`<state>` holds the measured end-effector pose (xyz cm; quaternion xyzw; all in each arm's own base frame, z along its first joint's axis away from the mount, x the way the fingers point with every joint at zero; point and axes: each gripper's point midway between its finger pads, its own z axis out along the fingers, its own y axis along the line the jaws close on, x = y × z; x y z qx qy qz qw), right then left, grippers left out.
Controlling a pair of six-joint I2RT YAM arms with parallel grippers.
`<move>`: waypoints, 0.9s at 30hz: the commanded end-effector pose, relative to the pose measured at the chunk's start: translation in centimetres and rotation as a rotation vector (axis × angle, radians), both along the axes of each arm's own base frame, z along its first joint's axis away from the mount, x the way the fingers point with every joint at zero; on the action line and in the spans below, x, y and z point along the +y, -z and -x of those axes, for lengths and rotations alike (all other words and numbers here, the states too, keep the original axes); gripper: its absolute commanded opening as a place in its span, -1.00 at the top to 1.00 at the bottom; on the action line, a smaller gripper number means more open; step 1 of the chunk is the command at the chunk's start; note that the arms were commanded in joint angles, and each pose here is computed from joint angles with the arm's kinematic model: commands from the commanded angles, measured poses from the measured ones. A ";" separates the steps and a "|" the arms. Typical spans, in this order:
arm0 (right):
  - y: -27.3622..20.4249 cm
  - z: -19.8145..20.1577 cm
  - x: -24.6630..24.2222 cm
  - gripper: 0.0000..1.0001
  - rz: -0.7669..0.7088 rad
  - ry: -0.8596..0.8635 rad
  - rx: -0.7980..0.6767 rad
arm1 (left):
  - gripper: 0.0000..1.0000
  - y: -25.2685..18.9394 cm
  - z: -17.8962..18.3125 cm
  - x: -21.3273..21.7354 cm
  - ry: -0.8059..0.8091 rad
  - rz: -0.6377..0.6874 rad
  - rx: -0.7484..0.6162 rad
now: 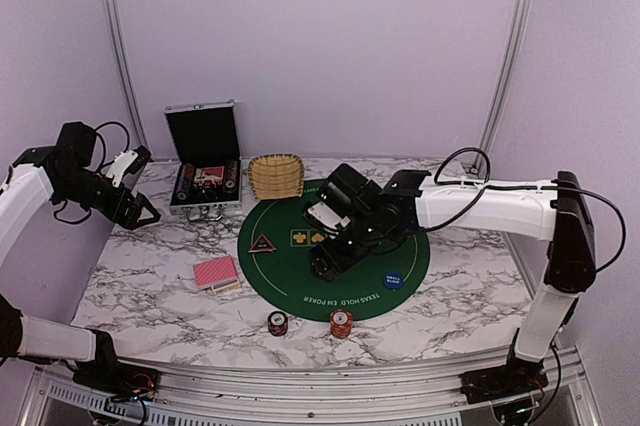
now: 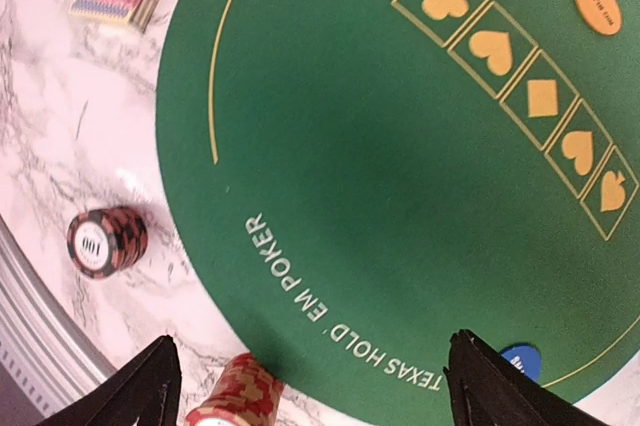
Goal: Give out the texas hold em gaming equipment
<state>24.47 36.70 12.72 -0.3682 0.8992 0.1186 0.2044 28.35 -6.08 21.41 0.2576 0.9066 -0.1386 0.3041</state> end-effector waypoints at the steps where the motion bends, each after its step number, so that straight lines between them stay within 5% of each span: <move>1: 0.0 4.8 -1.7 -0.81 0.069 -0.077 0.045 | -0.98 0.9 0.9 -0.2 0.018 -0.002 0.045; 11: 2.3 9.7 -2.5 -0.72 0.156 -0.142 0.099 | -0.98 0.6 1.0 -0.2 0.005 0.001 0.038; 27: 5.1 9.5 -1.5 -0.66 0.186 -0.156 0.102 | -0.98 0.3 1.1 0.2 -0.014 -0.019 0.023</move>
